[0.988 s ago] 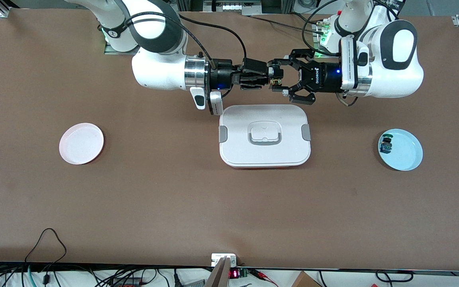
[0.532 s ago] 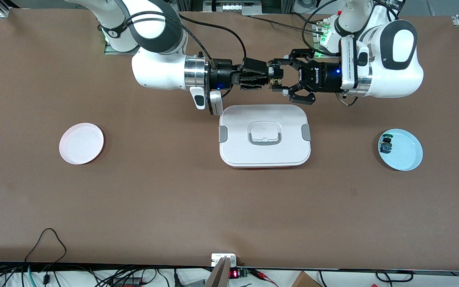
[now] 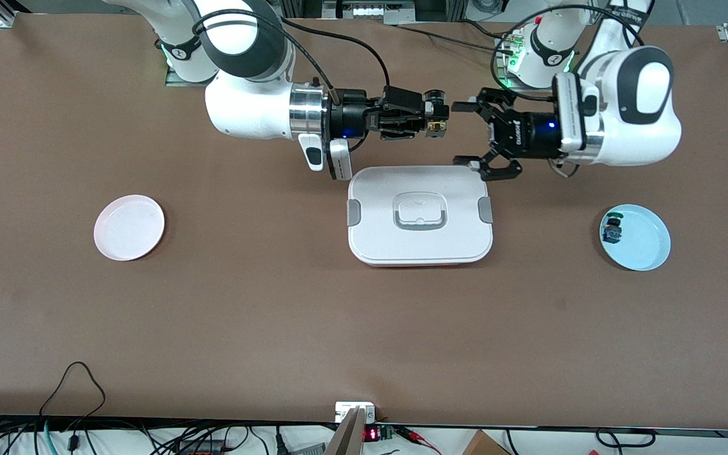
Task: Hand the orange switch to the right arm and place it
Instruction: 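Open the left gripper and withdraw it while the right gripper holds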
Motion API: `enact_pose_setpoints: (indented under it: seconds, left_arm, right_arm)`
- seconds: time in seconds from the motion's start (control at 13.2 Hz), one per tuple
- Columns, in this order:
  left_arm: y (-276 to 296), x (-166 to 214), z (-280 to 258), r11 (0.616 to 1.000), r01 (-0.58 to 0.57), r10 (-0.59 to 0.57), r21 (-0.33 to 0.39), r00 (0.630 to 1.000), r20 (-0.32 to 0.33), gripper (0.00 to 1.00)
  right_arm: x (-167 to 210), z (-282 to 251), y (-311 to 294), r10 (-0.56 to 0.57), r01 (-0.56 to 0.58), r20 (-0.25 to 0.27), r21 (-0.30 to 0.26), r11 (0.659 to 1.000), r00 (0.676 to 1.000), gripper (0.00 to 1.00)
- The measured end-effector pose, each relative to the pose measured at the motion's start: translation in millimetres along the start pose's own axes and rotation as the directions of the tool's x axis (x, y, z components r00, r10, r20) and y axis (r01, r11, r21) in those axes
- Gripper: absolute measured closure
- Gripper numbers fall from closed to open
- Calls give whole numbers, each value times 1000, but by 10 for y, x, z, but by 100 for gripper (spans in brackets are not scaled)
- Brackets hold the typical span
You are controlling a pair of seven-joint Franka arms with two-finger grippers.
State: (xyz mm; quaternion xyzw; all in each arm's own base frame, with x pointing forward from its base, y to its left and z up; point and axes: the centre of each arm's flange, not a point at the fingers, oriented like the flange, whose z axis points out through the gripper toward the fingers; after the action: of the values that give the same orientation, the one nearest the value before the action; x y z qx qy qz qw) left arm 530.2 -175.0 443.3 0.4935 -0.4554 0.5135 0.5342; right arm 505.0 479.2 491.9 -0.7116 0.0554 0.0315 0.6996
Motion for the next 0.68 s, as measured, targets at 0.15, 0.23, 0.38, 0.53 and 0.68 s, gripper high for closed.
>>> enact_pose_setpoints:
  seconds: [0.15,0.23,0.38,0.53,0.68]
  left_arm:
    - [-112,-163,-440,1000,-13,13,-3,999,-36,0]
    - [-147,-190,-671,1000,-20,19,-12,999,-31,0]
    - [-202,-171,-1068,997,-37,37,-63,999,5,0]
    - [-321,-108,-1454,989,-25,34,-144,997,63,0]
    - [-461,-27,-1864,981,25,-1,-193,992,124,0]
  right_arm:
    - [78,-101,-21,-11,11,-18,1,1000,1000,59]
    - [128,-185,-15,-22,22,-31,-4,1000,999,59]
    - [212,-365,10,-62,60,-44,-43,997,997,59]
    - [255,-539,55,-92,89,-30,-91,992,995,59]
    - [338,-759,111,-98,98,5,-106,990,995,59]
